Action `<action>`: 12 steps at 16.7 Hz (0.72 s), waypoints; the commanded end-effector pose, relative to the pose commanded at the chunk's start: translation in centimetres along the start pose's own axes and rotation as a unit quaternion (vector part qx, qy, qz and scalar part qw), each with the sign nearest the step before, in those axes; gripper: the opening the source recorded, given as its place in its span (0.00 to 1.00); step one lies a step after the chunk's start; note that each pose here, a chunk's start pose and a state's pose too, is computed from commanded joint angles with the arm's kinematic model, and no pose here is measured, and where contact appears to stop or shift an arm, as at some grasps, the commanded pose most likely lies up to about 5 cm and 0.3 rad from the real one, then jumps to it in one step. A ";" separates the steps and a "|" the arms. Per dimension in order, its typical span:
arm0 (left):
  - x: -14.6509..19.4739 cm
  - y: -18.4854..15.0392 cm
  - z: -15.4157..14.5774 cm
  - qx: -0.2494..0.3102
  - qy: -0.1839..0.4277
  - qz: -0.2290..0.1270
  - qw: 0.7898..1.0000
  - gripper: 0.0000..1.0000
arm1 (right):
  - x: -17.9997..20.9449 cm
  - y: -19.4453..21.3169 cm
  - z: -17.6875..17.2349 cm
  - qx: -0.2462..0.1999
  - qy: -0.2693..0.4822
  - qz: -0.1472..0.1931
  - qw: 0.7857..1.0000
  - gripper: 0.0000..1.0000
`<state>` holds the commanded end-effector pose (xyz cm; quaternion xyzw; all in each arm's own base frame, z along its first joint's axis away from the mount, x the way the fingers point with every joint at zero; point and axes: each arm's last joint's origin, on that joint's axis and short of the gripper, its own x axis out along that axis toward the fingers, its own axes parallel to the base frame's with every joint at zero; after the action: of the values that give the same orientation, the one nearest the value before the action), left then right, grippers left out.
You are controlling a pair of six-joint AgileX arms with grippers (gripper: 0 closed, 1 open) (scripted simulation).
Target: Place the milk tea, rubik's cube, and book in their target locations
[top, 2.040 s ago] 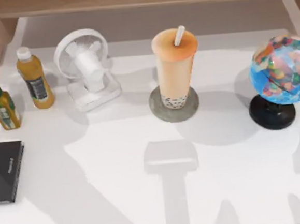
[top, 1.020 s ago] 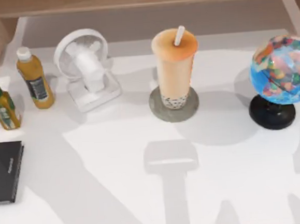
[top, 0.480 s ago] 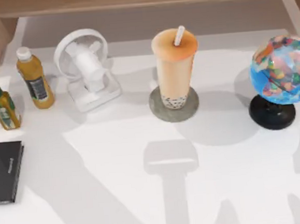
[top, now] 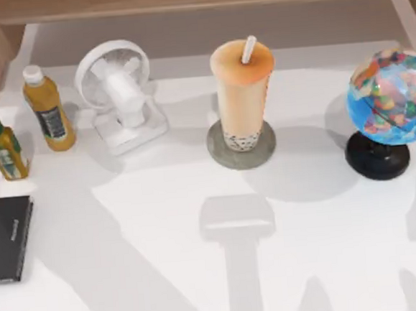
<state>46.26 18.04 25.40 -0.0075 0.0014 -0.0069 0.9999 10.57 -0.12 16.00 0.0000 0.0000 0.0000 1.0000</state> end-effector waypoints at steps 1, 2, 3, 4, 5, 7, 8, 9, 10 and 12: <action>-0.3 0.0 0.3 0.000 0.000 0.000 1.000 0.00 | 0.0 0.0 0.0 0.000 0.000 0.000 1.000 1.00; -0.4 0.0 0.4 0.000 0.000 0.000 1.000 0.00 | 0.0 0.0 0.0 0.000 0.000 0.000 1.000 1.00; -0.5 0.0 0.5 0.000 0.000 0.000 1.000 0.00 | 0.0 0.0 0.0 0.000 0.000 0.000 1.000 1.00; -0.5 0.0 0.5 0.000 0.000 0.000 1.000 0.00 | 0.0 0.0 0.0 0.000 0.000 0.000 1.000 1.00; -0.3 -0.2 0.4 0.001 0.000 -0.002 1.000 0.00 | 0.0 0.0 0.0 0.000 0.000 0.000 1.000 1.00; -0.5 -0.2 0.7 0.007 -0.003 -0.001 1.000 0.00 | 0.0 0.0 0.0 0.000 0.000 0.000 1.000 1.00; -1.0 -0.1 1.3 0.020 -0.009 0.002 1.000 0.00 | 0.0 0.0 0.0 0.000 0.000 0.000 1.000 1.00; -1.7 0.1 2.2 0.041 -0.021 0.007 0.999 0.00 | 0.0 0.0 0.0 0.000 0.000 0.000 1.000 1.00; -2.6 0.3 3.5 0.069 -0.037 0.016 0.997 0.00 | 0.0 0.0 0.0 0.000 0.000 0.000 1.000 1.00; -5.2 0.5 6.5 0.144 -0.074 0.042 0.986 0.00 | 0.0 0.0 0.0 0.000 0.000 0.000 1.000 1.00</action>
<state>41.07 18.74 31.87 0.1358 -0.0734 0.0357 0.9874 10.57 -0.12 16.00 0.0000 0.0000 0.0000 1.0000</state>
